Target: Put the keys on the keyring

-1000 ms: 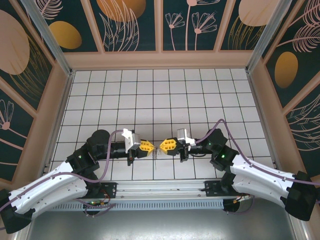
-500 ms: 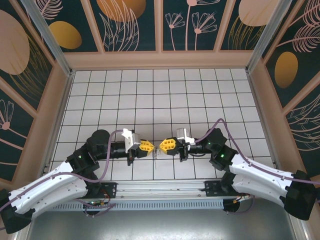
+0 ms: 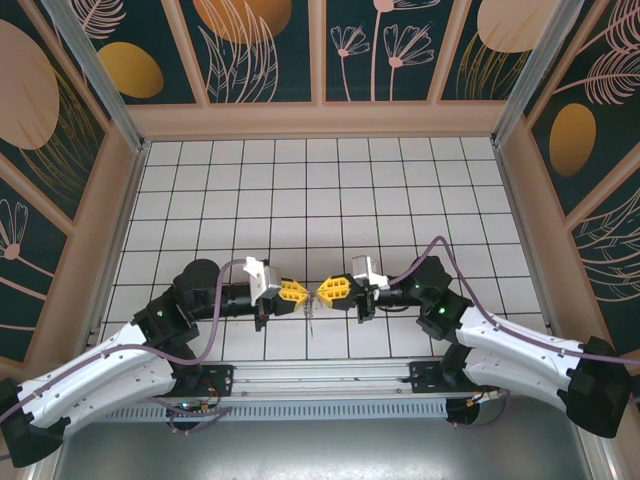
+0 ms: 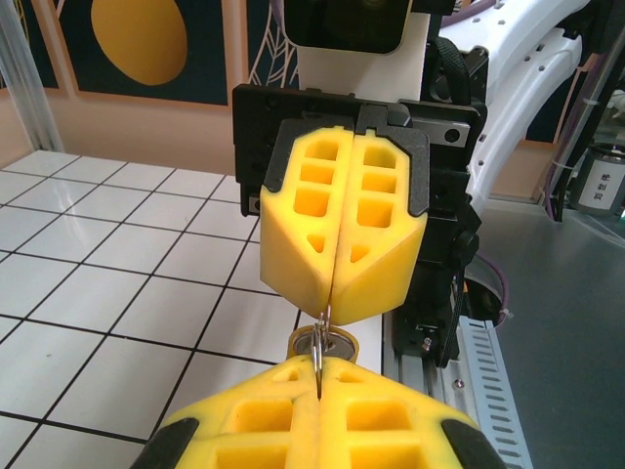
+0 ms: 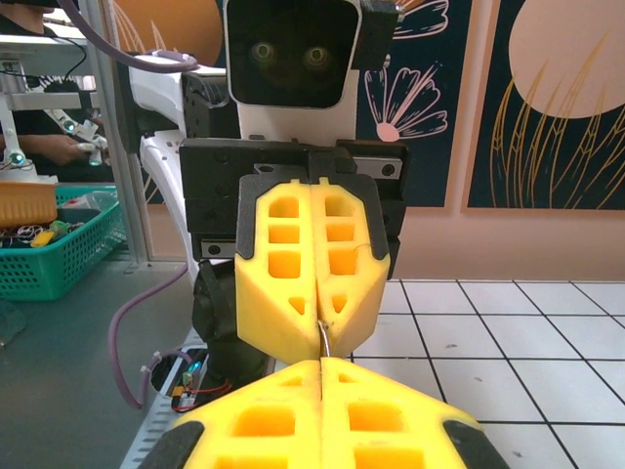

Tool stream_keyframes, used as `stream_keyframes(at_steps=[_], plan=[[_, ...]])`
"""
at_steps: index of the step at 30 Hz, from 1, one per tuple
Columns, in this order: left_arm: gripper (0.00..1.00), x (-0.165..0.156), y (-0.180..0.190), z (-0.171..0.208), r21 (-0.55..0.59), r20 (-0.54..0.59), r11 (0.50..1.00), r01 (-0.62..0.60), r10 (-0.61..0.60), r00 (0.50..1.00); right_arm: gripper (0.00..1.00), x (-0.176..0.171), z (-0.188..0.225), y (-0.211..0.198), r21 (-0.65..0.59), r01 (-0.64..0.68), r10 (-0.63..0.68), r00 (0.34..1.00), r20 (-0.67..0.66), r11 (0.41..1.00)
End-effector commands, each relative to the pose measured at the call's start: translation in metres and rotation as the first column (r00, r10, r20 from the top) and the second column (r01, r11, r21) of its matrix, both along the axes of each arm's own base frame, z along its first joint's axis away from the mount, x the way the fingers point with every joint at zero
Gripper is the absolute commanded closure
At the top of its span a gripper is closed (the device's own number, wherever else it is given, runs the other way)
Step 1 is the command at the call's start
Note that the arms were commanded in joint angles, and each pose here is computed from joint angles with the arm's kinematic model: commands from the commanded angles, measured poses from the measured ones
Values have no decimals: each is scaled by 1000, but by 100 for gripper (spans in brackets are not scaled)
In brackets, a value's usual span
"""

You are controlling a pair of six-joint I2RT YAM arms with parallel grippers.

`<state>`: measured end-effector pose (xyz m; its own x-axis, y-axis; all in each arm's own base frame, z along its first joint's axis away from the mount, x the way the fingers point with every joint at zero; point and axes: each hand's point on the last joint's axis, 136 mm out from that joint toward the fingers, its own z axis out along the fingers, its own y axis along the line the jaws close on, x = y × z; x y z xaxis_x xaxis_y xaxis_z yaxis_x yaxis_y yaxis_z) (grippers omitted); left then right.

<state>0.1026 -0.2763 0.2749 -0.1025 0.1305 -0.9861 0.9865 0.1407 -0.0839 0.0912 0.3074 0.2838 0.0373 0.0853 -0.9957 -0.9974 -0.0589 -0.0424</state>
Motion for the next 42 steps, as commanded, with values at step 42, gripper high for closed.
stream_keyframes(at_steps=[42], plan=[[100, -2, -2, 21, -50, 41, 999, 16, -14, 999, 100, -3, 4, -7, 44, 24, -23, 1000, -17, 999]])
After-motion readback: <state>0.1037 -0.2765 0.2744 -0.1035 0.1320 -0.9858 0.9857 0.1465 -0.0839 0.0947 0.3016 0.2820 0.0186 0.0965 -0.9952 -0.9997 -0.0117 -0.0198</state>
